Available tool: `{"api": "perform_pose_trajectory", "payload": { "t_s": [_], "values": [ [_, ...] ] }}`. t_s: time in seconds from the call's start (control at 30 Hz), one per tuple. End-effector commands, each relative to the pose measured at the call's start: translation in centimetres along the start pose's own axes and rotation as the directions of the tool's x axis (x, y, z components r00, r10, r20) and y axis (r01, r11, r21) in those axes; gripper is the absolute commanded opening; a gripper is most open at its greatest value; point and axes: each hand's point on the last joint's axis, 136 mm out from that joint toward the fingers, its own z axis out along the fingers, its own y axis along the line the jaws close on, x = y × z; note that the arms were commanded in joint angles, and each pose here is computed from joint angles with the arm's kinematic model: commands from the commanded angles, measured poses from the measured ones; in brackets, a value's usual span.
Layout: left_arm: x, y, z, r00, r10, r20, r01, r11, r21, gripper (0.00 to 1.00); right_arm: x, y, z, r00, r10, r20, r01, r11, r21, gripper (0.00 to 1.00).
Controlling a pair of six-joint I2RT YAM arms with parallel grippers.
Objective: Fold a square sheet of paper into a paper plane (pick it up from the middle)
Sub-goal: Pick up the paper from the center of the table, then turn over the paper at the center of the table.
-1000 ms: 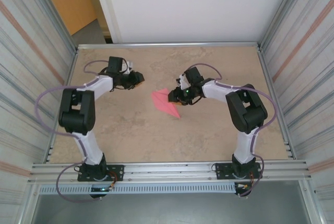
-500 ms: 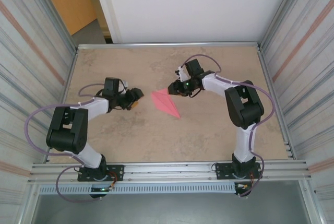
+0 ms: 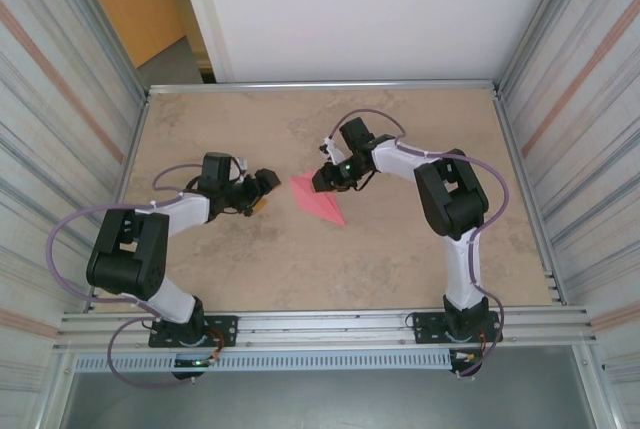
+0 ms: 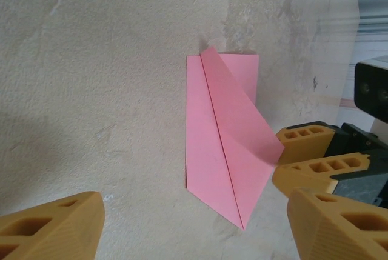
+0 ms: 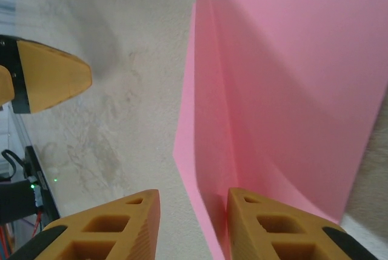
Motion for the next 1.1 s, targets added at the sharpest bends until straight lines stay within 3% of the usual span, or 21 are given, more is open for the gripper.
{"api": "perform_pose_trajectory", "payload": {
  "t_s": [0.0,0.17,0.27,0.47,0.67,0.9,1.07],
  "values": [
    [-0.2,-1.6,-0.6,0.999,0.041,0.026,-0.042,0.998,0.04,0.82,0.0,-0.3,0.4,1.0,-0.01,-0.023,0.01,1.0,-0.006,0.3],
    [-0.3,-2.5,-1.1,0.997,0.07,0.035,-0.072,0.995,0.064,0.86,-0.7,0.3,-0.2,1.0,-0.013,-0.001,0.013,0.999,-0.029,0.1],
    [-0.4,-4.4,-1.6,0.992,0.12,0.038,-0.124,0.985,0.12,0.87,-2.3,1.9,-2.1,0.997,-0.02,0.071,0.025,0.997,-0.07,0.05],
    [0.6,-10.9,-3.0,0.956,0.289,0.047,-0.289,0.908,0.304,0.86,-5.1,5.7,-7.2,0.977,0.007,0.214,0.034,0.982,-0.186,0.04],
    [1.4,-16.0,-3.6,0.925,0.373,0.074,-0.365,0.819,0.443,0.83,-6.2,9.1,-10.5,0.959,0.065,0.275,0.027,0.948,-0.318,0.04],
    [2.2,-19.0,-3.0,0.901,0.429,0.065,-0.398,0.757,0.518,0.74,-6.7,11.5,-12.2,0.95,0.132,0.283,0.003,0.902,-0.431,0.04],
    [2.3,-19.1,-2.5,0.902,0.428,0.054,-0.389,0.754,0.529,0.7,-6.9,12.3,-13.0,0.946,0.153,0.287,0.0,0.882,-0.47,0.05]
  ]
}}
